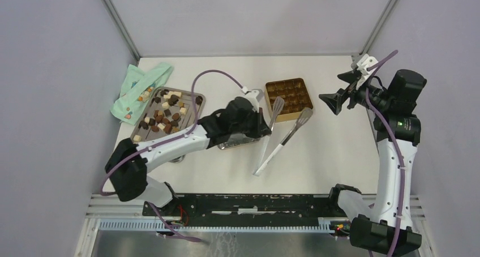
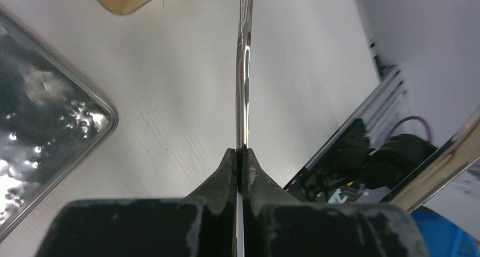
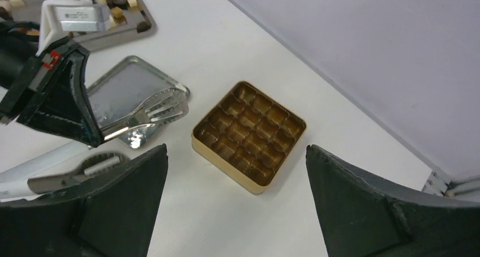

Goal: Pack the chocolate
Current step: Pick up the clamp from the center of the board.

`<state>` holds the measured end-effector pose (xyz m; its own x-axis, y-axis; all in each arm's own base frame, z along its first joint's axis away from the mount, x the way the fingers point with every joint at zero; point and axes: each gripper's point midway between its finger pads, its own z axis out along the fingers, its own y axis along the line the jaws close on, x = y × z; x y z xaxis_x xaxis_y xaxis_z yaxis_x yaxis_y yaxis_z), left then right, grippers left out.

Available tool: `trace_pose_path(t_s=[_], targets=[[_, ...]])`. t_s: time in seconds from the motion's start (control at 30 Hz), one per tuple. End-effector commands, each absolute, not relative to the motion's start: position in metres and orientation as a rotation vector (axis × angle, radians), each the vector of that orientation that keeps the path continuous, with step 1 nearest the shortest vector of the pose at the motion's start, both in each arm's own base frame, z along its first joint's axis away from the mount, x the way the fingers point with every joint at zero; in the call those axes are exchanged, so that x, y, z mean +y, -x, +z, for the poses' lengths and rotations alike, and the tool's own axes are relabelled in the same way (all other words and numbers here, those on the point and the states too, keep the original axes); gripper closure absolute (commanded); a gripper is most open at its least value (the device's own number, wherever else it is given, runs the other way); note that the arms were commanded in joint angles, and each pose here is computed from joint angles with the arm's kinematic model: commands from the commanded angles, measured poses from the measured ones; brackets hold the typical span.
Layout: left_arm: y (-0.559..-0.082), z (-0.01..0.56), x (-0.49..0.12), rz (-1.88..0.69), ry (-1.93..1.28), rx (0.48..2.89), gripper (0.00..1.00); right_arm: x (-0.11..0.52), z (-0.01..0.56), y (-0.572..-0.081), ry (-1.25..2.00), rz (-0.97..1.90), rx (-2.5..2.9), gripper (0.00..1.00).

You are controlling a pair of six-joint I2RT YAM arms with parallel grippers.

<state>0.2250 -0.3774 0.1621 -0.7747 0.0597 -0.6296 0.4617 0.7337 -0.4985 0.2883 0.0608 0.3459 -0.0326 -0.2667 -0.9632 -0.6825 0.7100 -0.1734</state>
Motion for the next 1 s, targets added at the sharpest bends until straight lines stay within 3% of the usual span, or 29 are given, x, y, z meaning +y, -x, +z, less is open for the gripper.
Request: trace_pose_path(t_s=[0.0, 0.13, 0.43, 0.97], targets=[[-0.225, 0.253, -0.383, -1.413, -0.371, 1.991, 0.98, 0.076, 0.389, -0.280, 0.751, 0.515, 1.504, 0.04], [-0.215, 0.311, -0.368, -1.619, -0.439, 1.731, 0.98, 0.082, 0.416, -0.275, 0.666, 0.588, 1.433, 0.06], [-0.188, 0.396, -0.370, -1.851, -0.631, 1.383, 0.98, 0.116, 0.402, -0.248, 0.526, 1.048, 1.400, 0.15], [-0.188, 0.434, -0.392, -1.816, -0.690, 1.230, 0.98, 0.168, 0.455, -0.210, 0.604, 1.277, 1.253, 0.18]])
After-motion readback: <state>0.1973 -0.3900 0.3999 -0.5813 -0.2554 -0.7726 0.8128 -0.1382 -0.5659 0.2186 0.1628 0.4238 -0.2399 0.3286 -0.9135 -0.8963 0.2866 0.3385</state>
